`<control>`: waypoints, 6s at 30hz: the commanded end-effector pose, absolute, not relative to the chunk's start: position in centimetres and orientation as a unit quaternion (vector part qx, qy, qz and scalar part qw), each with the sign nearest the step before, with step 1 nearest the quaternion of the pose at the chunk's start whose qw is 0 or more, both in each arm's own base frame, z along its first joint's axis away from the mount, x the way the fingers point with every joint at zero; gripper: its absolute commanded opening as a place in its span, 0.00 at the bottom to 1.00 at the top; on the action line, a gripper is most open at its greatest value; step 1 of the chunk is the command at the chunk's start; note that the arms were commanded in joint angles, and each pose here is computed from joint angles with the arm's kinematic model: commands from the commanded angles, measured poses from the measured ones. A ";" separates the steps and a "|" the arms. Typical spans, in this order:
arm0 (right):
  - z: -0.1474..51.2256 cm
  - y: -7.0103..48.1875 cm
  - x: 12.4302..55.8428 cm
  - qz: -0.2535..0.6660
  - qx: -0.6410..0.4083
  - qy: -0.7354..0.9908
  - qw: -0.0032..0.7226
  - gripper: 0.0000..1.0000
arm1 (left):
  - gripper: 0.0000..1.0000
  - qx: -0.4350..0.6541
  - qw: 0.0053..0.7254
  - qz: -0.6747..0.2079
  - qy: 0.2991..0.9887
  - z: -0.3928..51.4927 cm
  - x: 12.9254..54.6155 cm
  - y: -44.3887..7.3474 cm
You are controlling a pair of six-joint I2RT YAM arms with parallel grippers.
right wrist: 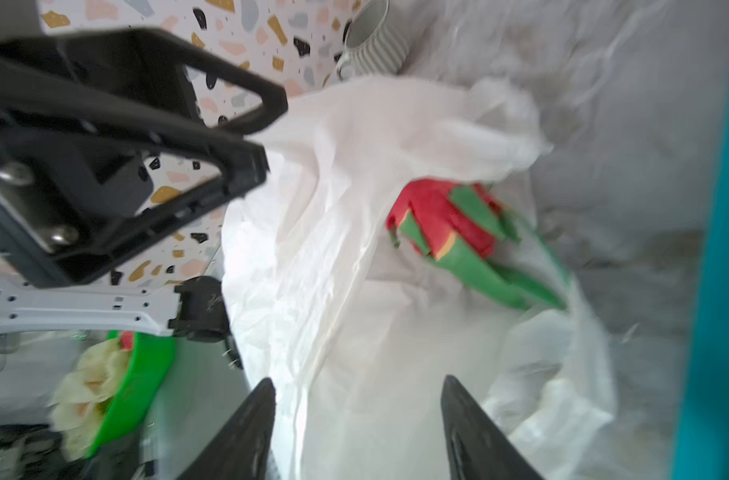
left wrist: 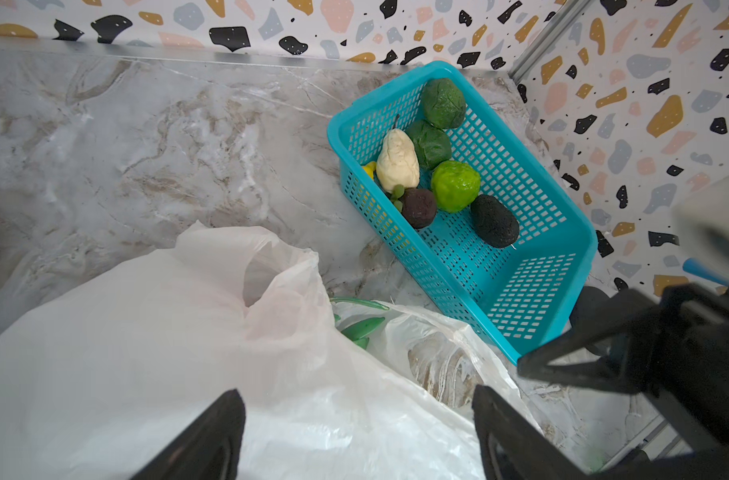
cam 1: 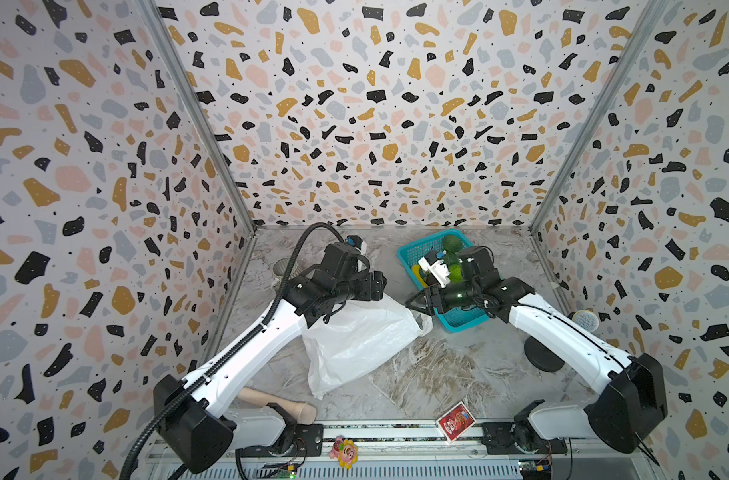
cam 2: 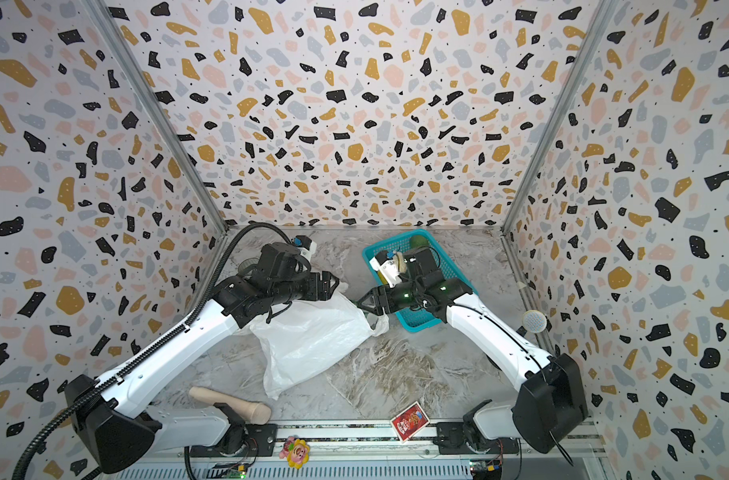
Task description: Place the fruits into the plastic bag
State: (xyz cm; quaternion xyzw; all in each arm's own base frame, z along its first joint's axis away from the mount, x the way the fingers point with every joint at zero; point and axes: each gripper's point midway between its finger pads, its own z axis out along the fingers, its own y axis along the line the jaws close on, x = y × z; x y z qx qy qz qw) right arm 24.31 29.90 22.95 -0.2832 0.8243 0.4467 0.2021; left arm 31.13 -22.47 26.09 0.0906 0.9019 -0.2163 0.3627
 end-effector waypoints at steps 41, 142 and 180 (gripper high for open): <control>29.4 35.9 18.9 0.417 -0.470 0.697 0.346 0.00 | 0.85 0.155 0.257 -0.222 0.928 21.2 29.5 -29.2; 30.5 31.9 30.7 0.429 -0.260 0.805 0.317 0.00 | 0.00 0.070 0.599 -0.181 0.777 30.8 38.8 -17.4; 29.2 12.6 34.9 0.290 0.082 0.833 0.464 0.79 | 0.00 0.091 0.667 -0.361 0.645 40.3 33.2 -17.1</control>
